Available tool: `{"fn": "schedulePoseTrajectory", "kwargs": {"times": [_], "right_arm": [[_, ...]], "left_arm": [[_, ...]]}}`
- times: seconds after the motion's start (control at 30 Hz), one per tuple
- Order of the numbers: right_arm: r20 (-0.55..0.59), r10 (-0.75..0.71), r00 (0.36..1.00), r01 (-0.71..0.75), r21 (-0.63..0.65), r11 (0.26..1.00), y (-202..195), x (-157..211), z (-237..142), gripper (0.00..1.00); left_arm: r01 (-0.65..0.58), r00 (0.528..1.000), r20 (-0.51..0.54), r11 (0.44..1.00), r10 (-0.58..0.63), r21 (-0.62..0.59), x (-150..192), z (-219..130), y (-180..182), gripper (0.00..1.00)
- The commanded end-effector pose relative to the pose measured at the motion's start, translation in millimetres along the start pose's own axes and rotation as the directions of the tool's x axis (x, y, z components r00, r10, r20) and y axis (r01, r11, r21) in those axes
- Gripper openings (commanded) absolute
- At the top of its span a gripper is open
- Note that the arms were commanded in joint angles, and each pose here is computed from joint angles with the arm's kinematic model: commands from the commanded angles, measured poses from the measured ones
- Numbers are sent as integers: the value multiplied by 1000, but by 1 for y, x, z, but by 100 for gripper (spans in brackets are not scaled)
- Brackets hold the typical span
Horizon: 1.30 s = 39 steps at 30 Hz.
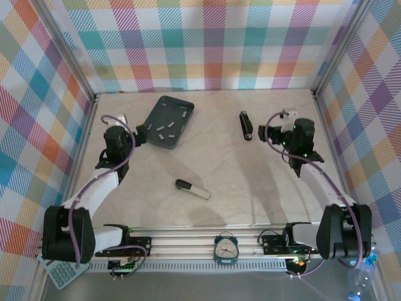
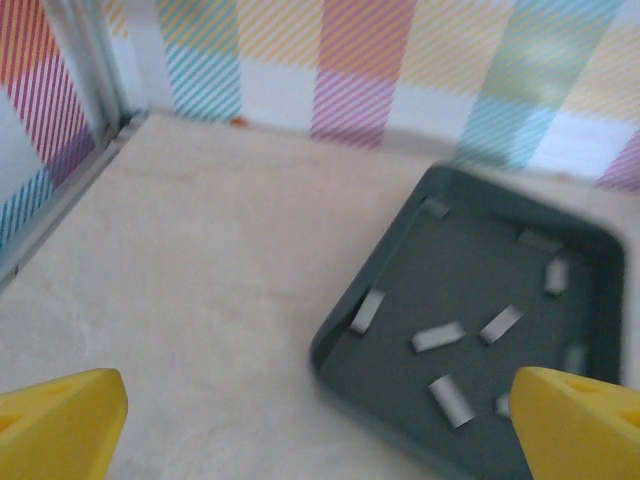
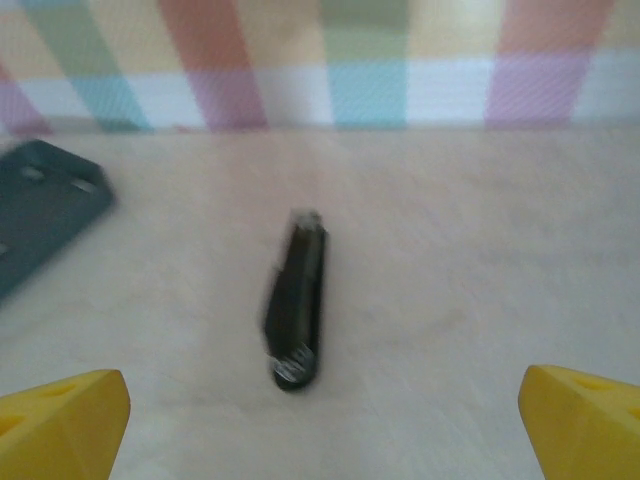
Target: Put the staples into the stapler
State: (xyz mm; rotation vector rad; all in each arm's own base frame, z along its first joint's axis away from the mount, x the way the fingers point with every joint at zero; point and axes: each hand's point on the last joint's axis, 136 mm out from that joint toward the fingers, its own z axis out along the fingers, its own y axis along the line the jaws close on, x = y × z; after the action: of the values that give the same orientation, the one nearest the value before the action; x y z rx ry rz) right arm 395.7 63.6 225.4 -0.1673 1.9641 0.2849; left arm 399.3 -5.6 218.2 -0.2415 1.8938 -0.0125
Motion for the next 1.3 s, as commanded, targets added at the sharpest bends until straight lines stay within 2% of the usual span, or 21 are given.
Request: {"fn": "schedulePoseTrajectory", "kwargs": {"times": [0.0,0.07,0.13,0.27,0.5,0.57,0.63,0.77,0.93,1.1,1.27], "right_arm": [[-256,-18,967,-25,-165,986,53,30,-21,99],[-311,-55,949,-42,-298,954,90,28,-29,99],[-370,-134,919,-52,-451,891,135,33,-38,99],[-436,-284,854,-9,-557,830,198,54,-42,99],[-437,-433,788,-1,-705,709,296,102,-49,99],[-433,-500,750,15,-745,666,317,120,-53,97],[-452,-540,710,30,-747,665,329,135,-52,94],[-498,-544,676,-29,-755,655,353,155,-51,88],[-515,-607,605,31,-747,664,366,187,-45,87],[-547,-599,584,82,-695,714,365,205,-23,83],[-567,-591,574,123,-654,747,360,214,-7,80]], "left_arm": [[98,971,-221,995,-87,37,24,-21,-11,95],[156,947,-295,985,-128,74,26,-27,-22,93],[216,908,-390,968,-152,125,35,-33,-39,90],[291,864,-460,949,-204,125,46,-36,-49,89],[296,848,-476,953,-234,58,56,-35,-40,91],[297,839,-492,953,-233,54,59,-33,-41,91],[294,828,-510,955,-235,37,62,-32,-40,91],[316,824,-502,948,-262,25,60,-34,-39,91],[316,841,-464,949,-276,8,54,-40,-32,91],[284,858,-445,959,-258,-9,48,-41,-26,93],[283,853,-454,959,-257,-11,53,-38,-27,94]]}}
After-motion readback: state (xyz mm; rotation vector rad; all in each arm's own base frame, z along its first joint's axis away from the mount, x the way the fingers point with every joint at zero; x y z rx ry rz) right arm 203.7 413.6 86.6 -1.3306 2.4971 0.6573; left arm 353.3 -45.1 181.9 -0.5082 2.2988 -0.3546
